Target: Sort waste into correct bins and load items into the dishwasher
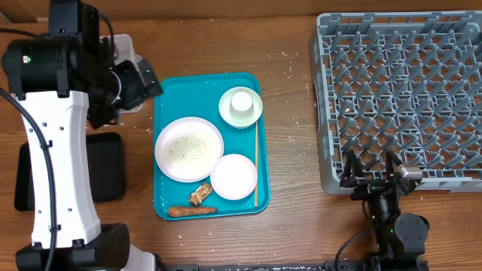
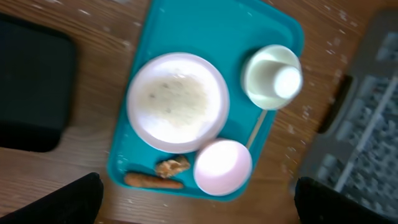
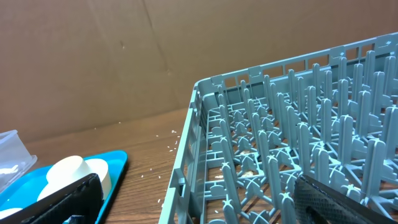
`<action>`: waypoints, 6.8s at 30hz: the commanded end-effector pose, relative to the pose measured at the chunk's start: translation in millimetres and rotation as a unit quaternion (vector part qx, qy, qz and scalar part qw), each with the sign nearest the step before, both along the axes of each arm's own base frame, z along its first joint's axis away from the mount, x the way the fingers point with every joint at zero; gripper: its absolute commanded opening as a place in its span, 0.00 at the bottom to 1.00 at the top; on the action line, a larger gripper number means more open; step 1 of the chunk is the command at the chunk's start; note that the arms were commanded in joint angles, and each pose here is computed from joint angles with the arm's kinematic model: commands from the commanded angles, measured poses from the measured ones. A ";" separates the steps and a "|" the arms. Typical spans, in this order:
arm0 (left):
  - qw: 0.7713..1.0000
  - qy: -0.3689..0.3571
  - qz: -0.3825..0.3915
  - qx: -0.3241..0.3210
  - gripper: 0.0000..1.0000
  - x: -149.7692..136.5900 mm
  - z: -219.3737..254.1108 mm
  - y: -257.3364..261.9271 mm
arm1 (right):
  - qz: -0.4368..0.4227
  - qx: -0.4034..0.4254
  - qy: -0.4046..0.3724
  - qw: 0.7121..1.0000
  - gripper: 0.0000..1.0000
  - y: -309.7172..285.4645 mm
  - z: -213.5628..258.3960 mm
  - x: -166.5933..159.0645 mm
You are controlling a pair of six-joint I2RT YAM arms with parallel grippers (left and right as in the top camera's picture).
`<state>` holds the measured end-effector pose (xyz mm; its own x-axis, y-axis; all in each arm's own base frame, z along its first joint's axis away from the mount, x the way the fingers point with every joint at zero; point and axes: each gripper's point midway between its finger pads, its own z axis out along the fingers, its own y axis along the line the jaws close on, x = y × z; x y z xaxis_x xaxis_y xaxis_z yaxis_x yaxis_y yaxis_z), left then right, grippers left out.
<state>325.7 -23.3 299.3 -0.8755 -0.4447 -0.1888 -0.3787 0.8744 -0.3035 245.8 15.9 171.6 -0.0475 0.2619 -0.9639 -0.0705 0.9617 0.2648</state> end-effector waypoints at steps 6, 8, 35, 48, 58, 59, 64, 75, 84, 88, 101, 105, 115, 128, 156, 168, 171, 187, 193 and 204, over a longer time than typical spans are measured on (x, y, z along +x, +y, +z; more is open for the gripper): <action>0.981 -0.098 -0.156 -0.055 1.00 39.3 11.5 -72.2 | -0.002 -0.003 -0.002 1.000 1.00 -0.4 -1.7 0.2; 0.980 -0.089 -0.168 -0.058 1.00 44.7 2.8 -85.8 | -0.002 -0.003 -0.002 1.000 1.00 -0.4 -1.7 0.2; 0.978 0.110 -0.176 0.006 0.99 45.6 -107.5 -92.0 | -0.002 -0.003 -0.002 1.000 1.00 -0.4 -1.7 0.2; 0.971 0.157 -0.177 0.046 0.88 24.9 -114.5 -86.6 | 0.000 -0.003 -0.003 1.000 1.00 0.3 -1.2 0.2; 0.971 0.120 -0.202 0.048 0.96 35.3 -115.0 -112.8 | 0.275 0.103 -0.004 0.956 1.00 88.9 17.9 -33.5; 0.971 0.118 -0.201 0.048 0.96 36.4 -115.0 -112.9 | 0.294 0.120 0.006 0.948 1.00 94.5 17.7 -37.8; 0.975 0.107 -0.189 0.047 0.97 44.8 -114.8 -105.5 | 0.319 0.217 0.013 0.922 1.00 99.9 36.7 -44.6; 0.993 0.117 -0.024 0.024 1.00 66.2 -114.6 -36.5 | 0.313 0.289 -0.176 0.888 1.00 75.5 142.9 -68.7; 0.994 0.104 -0.006 0.021 1.00 74.3 -114.0 -26.2 | 0.300 0.153 -0.216 0.916 1.00 81.2 210.5 -80.9; 0.995 0.098 -0.006 0.021 1.00 77.2 -113.6 -26.4 | 0.289 0.067 -0.153 0.943 1.00 88.2 236.5 -58.1; 0.993 0.068 0.073 0.063 1.00 94.6 -113.0 45.6 | 0.349 -0.106 0.233 0.902 1.00 130.7 205.3 21.3; 0.986 0.076 0.136 0.061 1.00 86.8 -113.3 98.9 | 0.337 -0.249 0.449 0.789 1.00 162.7 100.3 10.9; 0.980 0.079 0.168 0.069 1.00 78.1 -113.4 135.7 | 0.407 -0.320 0.586 0.624 1.00 240.7 -10.3 -30.4; 0.959 0.090 0.192 0.186 1.00 65.5 -109.3 182.2 | 0.468 -0.200 0.541 0.670 1.00 333.7 -16.4 -38.0; 0.957 0.084 0.242 0.137 1.00 66.1 -111.3 183.4 | 0.355 -0.188 0.604 0.688 0.62 346.1 -121.3 -33.0; 0.957 0.084 0.242 0.137 1.00 66.1 -111.3 183.4 | 0.342 -0.200 0.611 0.686 0.53 347.5 -137.8 -34.4; 0.957 0.084 0.242 0.137 1.00 66.1 -111.3 183.4 | 0.346 -0.207 0.607 0.685 0.52 351.4 -138.9 -39.5; 0.957 0.084 0.242 0.137 1.00 66.1 -111.3 183.4 | 0.289 -0.255 0.571 0.725 0.54 351.6 -144.5 -34.5; 0.957 0.084 0.242 0.137 1.00 66.1 -111.3 183.4 | 0.288 -0.256 0.576 0.721 0.48 350.6 -146.1 -35.9; 0.957 0.084 0.242 0.137 1.00 66.1 -111.3 183.4 | 0.288 -0.257 0.577 0.720 0.22 354.6 -128.8 -34.2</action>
